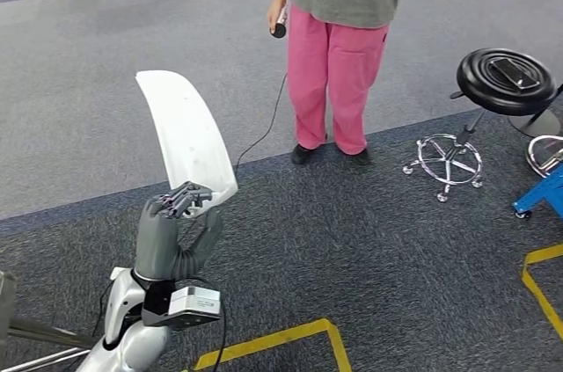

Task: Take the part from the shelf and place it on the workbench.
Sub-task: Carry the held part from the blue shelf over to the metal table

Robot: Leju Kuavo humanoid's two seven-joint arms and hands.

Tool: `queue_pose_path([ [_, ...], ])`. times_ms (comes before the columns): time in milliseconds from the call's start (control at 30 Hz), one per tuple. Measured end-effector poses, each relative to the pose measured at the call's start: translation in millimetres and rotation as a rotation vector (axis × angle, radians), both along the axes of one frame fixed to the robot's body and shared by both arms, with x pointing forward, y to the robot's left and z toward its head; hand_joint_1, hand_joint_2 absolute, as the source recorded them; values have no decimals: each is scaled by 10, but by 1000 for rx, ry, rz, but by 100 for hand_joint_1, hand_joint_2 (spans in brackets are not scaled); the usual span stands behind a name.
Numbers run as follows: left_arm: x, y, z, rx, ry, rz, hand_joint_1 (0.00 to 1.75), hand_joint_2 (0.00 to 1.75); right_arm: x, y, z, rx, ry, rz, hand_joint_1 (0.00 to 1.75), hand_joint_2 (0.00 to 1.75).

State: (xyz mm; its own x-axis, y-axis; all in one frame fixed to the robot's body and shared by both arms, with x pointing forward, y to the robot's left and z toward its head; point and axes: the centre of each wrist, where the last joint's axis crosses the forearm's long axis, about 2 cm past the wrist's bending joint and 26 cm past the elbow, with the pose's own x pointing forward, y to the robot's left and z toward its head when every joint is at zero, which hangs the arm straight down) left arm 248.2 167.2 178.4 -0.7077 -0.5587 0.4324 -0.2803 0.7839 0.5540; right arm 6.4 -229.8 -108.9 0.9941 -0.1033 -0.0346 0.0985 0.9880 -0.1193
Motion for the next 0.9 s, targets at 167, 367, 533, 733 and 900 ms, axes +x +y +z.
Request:
queue_pose_path([
  [167, 0, 4, -12, 7, -3, 2, 175, 175, -22, 44, 16, 6, 31, -20, 0, 0],
  [367, -8, 35, -37, 13, 6, 28, 175, 175, -32, 40, 19, 7, 19, -13, 0, 0],
  [533, 14, 81, -27, 14, -5, 51, 175, 175, -10, 39, 20, 2, 6, 1, 0, 0],
  [733, 19, 89, -11, 9, -13, 57, 175, 175, 6, 46, 22, 2, 3, 0, 0, 0],
  [900, 11, 88, -18, 9, -10, 57, 175, 175, -12, 46, 21, 2, 7, -2, 0, 0],
])
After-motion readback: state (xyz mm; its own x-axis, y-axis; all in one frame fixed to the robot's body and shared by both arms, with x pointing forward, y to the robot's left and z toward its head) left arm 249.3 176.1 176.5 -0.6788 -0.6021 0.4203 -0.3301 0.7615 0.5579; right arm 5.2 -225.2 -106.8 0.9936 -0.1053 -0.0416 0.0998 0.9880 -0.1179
